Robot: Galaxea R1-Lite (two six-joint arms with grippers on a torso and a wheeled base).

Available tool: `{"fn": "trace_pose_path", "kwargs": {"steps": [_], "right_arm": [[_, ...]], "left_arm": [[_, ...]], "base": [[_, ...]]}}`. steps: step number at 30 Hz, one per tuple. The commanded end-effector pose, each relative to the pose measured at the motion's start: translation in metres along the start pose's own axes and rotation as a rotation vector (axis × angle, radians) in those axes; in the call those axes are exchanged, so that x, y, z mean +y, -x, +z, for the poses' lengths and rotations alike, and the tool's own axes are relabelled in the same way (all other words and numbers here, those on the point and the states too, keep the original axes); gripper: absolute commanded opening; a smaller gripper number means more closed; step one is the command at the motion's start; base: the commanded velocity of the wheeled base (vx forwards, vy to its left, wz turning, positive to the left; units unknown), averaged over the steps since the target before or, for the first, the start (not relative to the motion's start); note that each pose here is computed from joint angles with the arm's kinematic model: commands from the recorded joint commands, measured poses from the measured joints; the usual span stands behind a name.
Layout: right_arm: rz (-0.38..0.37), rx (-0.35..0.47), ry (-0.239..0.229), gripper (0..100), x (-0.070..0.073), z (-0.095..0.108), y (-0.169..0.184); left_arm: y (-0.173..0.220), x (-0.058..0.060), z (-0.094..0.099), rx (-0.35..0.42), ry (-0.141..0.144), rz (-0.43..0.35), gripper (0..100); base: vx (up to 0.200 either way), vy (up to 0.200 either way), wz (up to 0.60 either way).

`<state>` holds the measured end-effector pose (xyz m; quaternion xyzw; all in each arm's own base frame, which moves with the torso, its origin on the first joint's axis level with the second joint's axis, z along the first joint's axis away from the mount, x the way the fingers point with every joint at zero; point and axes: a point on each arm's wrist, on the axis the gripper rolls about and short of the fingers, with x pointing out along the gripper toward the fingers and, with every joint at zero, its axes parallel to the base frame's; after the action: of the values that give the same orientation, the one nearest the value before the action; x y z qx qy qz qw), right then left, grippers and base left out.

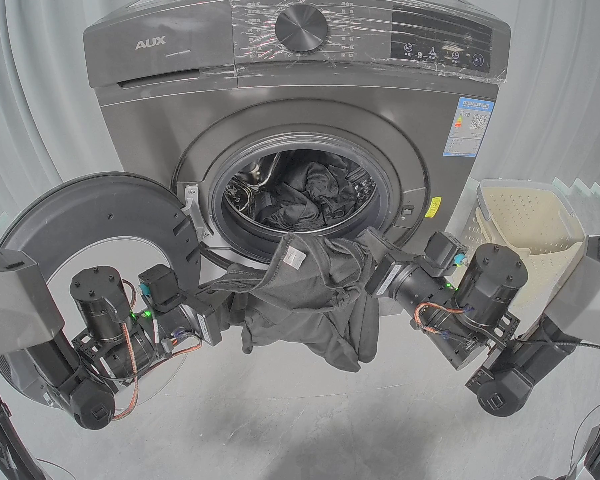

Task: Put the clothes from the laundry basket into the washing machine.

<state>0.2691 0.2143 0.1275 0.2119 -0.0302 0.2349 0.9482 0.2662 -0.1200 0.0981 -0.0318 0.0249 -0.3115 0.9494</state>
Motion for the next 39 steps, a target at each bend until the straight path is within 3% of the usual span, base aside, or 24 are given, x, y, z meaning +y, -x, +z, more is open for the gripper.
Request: {"fn": "trace_pose_path", "kwargs": {"steps": [1, 8, 9, 14, 26, 39], "right_arm": [[-0.007, 0.041, 0.011, 0, -0.003, -0.013, 0.001], [-0.009, 0.055, 0.014, 0, -0.004, -0.021, -0.002], [-0.014, 0.060, 0.016, 100, -0.006, -0.023, -0.003], [-0.019, 0.078, 0.020, 100, -0.008, -0.029, -0.003], [-0.049, 0.188, 0.082, 100, -0.020, -0.070, -0.004], [0.020, 0.319, 0.128, 100, -0.009, -0.092, 0.021]], "left_arm": [[0.002, -0.001, 0.006, -0.022, -0.004, -0.001, 0], [0.001, -0.004, 0.006, -0.022, -0.008, -0.014, 0], [0.001, -0.005, 0.006, -0.022, -0.006, -0.017, 0], [0.000, -0.007, 0.006, -0.024, -0.008, -0.023, 0], [-0.003, -0.011, 0.007, -0.031, -0.010, -0.037, 0], [-0.005, -0.010, 0.009, -0.042, -0.012, -0.027, 0]], "base": [[0.000, 0.000, 0.00], [0.000, 0.000, 0.00], [0.000, 0.000, 0.00], [0.000, 0.000, 0.00], [0.000, 0.000, 0.00], [0.000, 0.000, 0.00]]}}
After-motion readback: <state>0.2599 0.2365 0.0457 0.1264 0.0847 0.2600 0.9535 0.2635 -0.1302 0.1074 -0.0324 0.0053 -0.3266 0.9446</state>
